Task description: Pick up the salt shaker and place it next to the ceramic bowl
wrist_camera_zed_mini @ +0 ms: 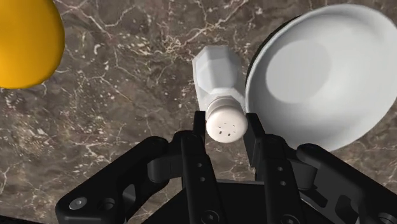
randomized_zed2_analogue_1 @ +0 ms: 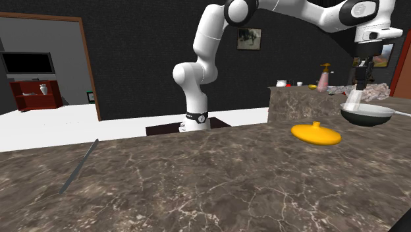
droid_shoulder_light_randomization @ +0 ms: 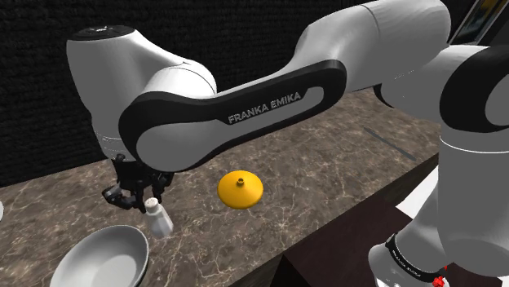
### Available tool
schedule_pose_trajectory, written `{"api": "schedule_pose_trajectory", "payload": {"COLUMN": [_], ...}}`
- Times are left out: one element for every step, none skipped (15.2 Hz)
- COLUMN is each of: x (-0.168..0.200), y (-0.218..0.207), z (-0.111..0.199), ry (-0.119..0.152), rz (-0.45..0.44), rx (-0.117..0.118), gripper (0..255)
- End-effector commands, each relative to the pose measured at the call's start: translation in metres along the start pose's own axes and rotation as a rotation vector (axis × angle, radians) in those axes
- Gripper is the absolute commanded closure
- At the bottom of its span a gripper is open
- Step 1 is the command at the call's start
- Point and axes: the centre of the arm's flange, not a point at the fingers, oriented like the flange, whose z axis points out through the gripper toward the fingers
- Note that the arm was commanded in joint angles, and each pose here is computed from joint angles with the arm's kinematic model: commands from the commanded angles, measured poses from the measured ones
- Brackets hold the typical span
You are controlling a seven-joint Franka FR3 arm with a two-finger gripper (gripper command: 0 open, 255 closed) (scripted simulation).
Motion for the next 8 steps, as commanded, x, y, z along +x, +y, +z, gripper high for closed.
{"api": "schedule_pose_trajectory", "payload": {"x": [-0.001,-0.001,-0.001,-0.001,-0.002,-0.002,-0.002,-0.002], "y": [0.001,0.001,0.001,0.002,0.002,0.003,0.003,0.004], "z": [0.011,0.016,0.022,0.027,0.032,0.037,0.043,0.048], "ry": [0.000,0.000,0.000,0.000,0.000,0.000,0.000,0.000], "rz": [0.000,0.000,0.000,0.000,0.000,0.000,0.000,0.000], "rx": [0.000,0.000,0.000,0.000,0.000,0.000,0.000,0.000], "gripper": [255,255,255,255,255,255,255,255]}}
